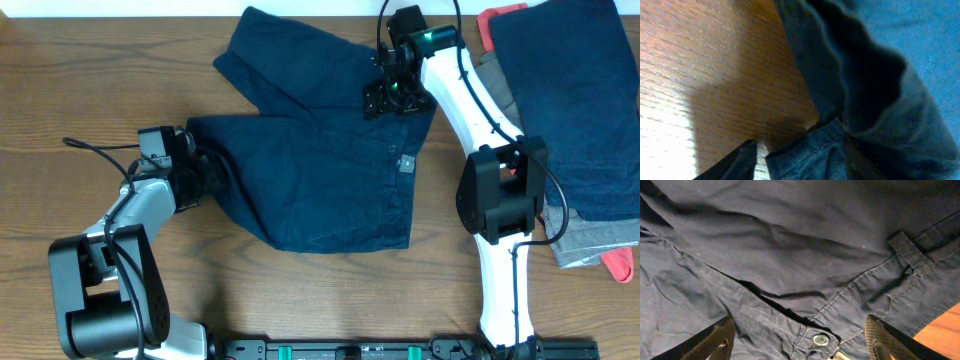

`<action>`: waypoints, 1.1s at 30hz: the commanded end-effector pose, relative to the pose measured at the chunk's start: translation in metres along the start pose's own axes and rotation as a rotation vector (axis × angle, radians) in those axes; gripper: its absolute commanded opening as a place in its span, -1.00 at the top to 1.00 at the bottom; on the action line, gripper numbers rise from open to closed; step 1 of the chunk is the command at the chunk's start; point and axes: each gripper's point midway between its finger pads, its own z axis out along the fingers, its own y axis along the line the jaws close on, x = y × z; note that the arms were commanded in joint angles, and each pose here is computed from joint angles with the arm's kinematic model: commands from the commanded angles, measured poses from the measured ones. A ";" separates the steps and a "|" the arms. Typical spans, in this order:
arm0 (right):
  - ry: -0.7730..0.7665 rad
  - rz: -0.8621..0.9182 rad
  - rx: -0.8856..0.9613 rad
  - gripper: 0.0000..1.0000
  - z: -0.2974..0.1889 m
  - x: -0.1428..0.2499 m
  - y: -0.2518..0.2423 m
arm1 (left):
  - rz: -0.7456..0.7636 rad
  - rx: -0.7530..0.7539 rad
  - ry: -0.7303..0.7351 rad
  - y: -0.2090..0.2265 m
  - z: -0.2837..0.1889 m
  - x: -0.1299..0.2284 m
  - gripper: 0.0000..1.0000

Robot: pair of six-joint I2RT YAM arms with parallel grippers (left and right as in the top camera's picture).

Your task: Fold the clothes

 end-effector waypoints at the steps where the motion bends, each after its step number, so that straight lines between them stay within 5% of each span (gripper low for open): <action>1: -0.022 -0.009 0.009 -0.62 -0.011 -0.002 -0.002 | -0.023 -0.015 0.092 0.009 0.013 0.029 -0.06; 14: -0.020 -0.009 0.009 -0.62 -0.011 -0.002 -0.001 | -0.048 -0.019 0.102 0.010 0.013 0.035 0.87; 24: -0.012 -0.007 0.010 -0.62 -0.011 0.000 -0.001 | -0.068 -0.046 0.102 0.017 0.004 0.032 0.88; 33: -0.013 -0.008 0.009 -0.62 -0.011 0.000 -0.001 | -0.155 -0.231 0.107 0.056 -0.063 0.043 0.88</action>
